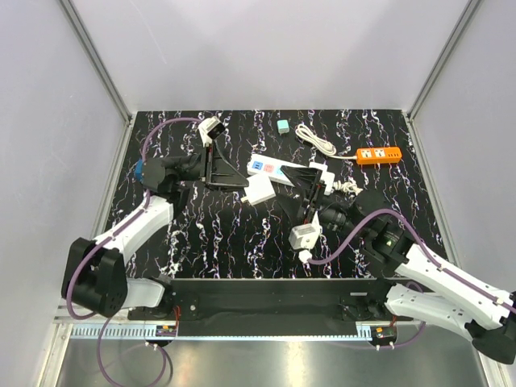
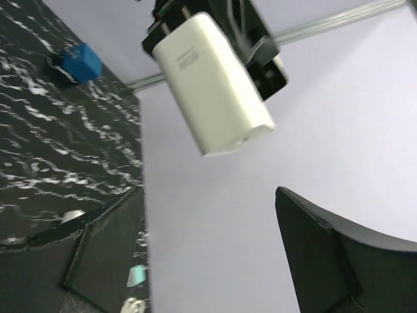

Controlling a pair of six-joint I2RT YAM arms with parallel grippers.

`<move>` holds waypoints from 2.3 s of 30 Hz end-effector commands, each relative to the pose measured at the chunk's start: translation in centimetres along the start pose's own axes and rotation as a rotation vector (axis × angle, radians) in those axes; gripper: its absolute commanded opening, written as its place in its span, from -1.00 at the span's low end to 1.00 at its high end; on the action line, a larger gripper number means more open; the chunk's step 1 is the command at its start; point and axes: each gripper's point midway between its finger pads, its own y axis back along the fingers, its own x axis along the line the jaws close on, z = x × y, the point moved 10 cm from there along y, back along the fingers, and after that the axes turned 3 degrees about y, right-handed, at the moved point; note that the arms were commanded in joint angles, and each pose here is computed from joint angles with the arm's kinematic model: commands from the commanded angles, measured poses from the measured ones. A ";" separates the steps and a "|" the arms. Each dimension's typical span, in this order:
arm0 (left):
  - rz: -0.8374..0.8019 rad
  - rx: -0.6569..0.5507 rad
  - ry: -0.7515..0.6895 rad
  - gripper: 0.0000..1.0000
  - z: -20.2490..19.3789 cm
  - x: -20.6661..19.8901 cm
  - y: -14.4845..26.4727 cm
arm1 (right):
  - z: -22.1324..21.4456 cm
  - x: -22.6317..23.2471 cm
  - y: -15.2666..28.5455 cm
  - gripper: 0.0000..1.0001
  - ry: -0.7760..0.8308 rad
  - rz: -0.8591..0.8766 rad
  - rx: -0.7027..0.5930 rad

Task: Insert the plug

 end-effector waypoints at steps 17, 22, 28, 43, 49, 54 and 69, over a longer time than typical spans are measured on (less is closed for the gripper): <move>-0.068 0.093 0.082 -1.00 -0.1 -0.7 -1.2 | 2.5 -1.9 -3.1 -0.25 0.293 0.010 -0.059; -0.085 0.087 0.050 -0.09 0.5 -1.4 -1.4 | 2.0 -1.5 -3.1 -1.00 0.258 -0.003 -0.003; -0.042 -0.033 -0.175 0.80 4.1 -4.3 -1.0 | 2.1 -1.8 -2.4 -1.00 -0.101 -0.046 0.039; 0.459 -0.128 -0.586 0.90 2.4 -0.6 1.2 | 2.6 1.2 -1.7 -1.00 -0.900 0.002 0.282; 0.429 -0.039 -0.495 0.98 0.9 1.8 1.0 | 2.2 1.7 -3.1 -1.00 -0.910 0.025 0.305; 0.434 -0.010 -0.449 0.98 0.1 3.2 0.8 | 2.3 1.7 -3.9 -1.00 -0.928 0.035 0.296; 0.317 -0.001 -0.309 0.98 0.1 5.0 -0.7 | 2.4 2.3 -5.8 -1.00 -0.954 0.082 0.242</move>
